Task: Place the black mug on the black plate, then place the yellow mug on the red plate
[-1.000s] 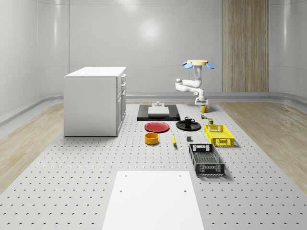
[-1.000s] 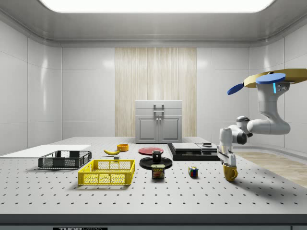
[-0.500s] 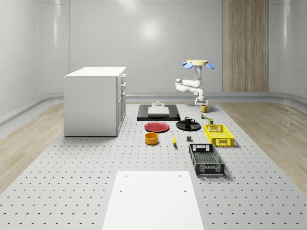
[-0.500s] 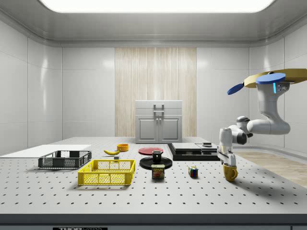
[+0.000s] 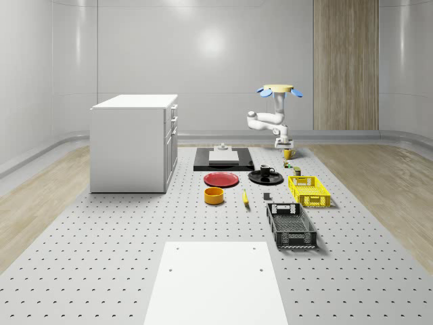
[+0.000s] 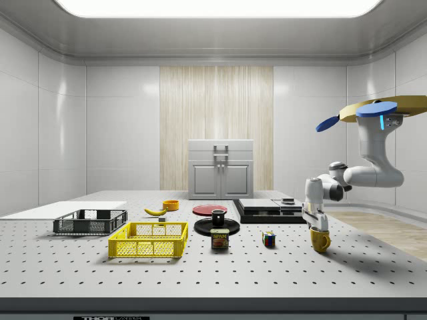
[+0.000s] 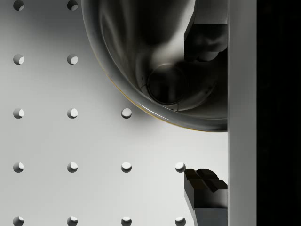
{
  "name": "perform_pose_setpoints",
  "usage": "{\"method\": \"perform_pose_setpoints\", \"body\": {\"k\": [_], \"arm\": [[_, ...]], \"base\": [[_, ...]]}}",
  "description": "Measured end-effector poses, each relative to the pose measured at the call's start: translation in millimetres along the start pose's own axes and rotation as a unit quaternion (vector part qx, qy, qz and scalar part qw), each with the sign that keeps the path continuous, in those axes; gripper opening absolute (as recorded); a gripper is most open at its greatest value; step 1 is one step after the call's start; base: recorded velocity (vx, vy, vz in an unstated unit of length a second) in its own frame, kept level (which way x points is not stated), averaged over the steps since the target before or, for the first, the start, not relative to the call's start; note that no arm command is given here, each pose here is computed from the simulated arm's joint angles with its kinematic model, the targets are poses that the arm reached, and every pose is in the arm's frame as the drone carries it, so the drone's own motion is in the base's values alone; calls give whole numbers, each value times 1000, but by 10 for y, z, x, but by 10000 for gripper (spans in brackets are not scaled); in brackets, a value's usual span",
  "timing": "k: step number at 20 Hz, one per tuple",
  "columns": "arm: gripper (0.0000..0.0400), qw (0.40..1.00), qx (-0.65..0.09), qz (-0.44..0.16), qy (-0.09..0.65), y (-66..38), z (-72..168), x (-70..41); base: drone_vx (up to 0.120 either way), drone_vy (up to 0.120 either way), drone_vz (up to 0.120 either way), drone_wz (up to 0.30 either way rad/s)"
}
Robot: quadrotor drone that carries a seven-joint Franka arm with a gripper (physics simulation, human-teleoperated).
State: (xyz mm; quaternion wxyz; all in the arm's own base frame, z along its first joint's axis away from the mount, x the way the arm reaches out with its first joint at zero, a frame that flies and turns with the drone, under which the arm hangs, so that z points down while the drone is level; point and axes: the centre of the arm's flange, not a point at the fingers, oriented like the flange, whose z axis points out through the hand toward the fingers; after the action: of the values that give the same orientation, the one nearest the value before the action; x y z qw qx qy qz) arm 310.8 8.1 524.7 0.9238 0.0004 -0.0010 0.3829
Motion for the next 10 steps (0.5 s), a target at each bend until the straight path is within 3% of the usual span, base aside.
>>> {"method": "perform_pose_setpoints", "body": {"k": [2,4,10], "arm": [[202,1000,0,0,0,0,0,0],[162,1000,0,0,0,0,0,0],[114,1000,0,0,0,0,0,0]], "base": [[0,0,0,0],[0,0,0,0],[0,0,0,0]]}}
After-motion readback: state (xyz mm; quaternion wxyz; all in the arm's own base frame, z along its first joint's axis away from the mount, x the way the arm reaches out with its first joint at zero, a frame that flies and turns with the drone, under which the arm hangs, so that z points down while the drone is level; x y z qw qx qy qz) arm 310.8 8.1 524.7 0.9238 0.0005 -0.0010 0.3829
